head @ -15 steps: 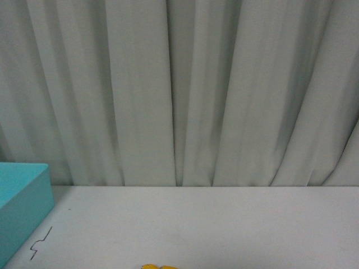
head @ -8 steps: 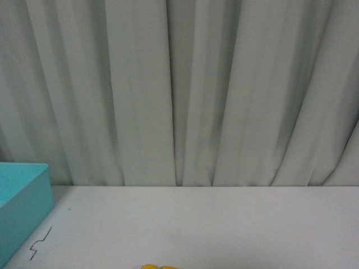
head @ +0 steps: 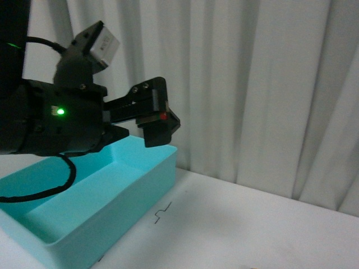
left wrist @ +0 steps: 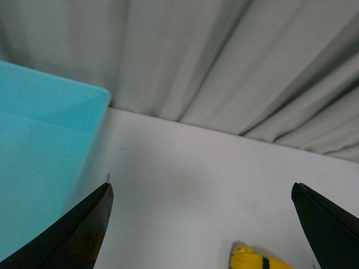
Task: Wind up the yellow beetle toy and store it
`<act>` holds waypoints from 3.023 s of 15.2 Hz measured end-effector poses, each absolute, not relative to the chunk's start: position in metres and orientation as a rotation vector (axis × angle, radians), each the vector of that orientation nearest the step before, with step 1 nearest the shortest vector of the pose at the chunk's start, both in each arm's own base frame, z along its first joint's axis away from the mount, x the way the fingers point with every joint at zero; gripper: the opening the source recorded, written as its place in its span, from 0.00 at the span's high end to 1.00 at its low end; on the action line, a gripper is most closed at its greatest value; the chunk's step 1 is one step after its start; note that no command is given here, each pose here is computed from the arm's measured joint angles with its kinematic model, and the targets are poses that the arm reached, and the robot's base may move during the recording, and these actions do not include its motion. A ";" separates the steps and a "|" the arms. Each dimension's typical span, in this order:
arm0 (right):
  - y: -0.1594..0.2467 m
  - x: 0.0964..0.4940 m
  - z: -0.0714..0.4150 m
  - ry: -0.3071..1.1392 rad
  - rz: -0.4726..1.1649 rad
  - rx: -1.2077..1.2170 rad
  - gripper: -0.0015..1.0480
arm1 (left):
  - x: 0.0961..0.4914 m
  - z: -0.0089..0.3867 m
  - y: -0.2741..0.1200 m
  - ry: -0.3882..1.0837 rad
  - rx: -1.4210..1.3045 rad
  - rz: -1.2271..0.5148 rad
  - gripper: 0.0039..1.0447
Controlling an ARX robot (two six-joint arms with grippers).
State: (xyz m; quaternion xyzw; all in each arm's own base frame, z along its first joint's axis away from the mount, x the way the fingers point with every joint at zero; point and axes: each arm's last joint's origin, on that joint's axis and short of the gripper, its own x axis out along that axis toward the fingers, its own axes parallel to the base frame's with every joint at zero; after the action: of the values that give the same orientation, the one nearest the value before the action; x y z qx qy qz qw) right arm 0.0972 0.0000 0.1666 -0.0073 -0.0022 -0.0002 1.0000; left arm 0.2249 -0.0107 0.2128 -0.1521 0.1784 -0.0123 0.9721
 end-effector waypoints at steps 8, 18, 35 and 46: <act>0.000 0.097 0.167 -0.004 -0.001 -0.015 0.06 | 0.349 0.216 -0.087 0.591 0.224 -0.675 0.06; 0.000 0.097 0.167 -0.004 -0.001 -0.015 0.06 | 0.354 0.117 -0.162 0.808 1.019 -1.223 0.06; 0.000 0.097 0.167 -0.004 -0.001 -0.014 0.06 | 0.377 0.263 -0.047 0.421 0.429 -0.834 0.61; 0.000 0.097 0.167 -0.004 -0.001 -0.015 0.06 | 0.353 0.257 0.092 0.580 0.336 -0.298 0.61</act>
State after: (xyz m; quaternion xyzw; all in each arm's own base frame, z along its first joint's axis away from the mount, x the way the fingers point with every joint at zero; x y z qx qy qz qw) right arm 0.0972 0.0000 0.1666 -0.0073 -0.0022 -0.0004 1.0000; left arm 0.3534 0.0922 0.2575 0.1641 0.2836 -0.1458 0.9335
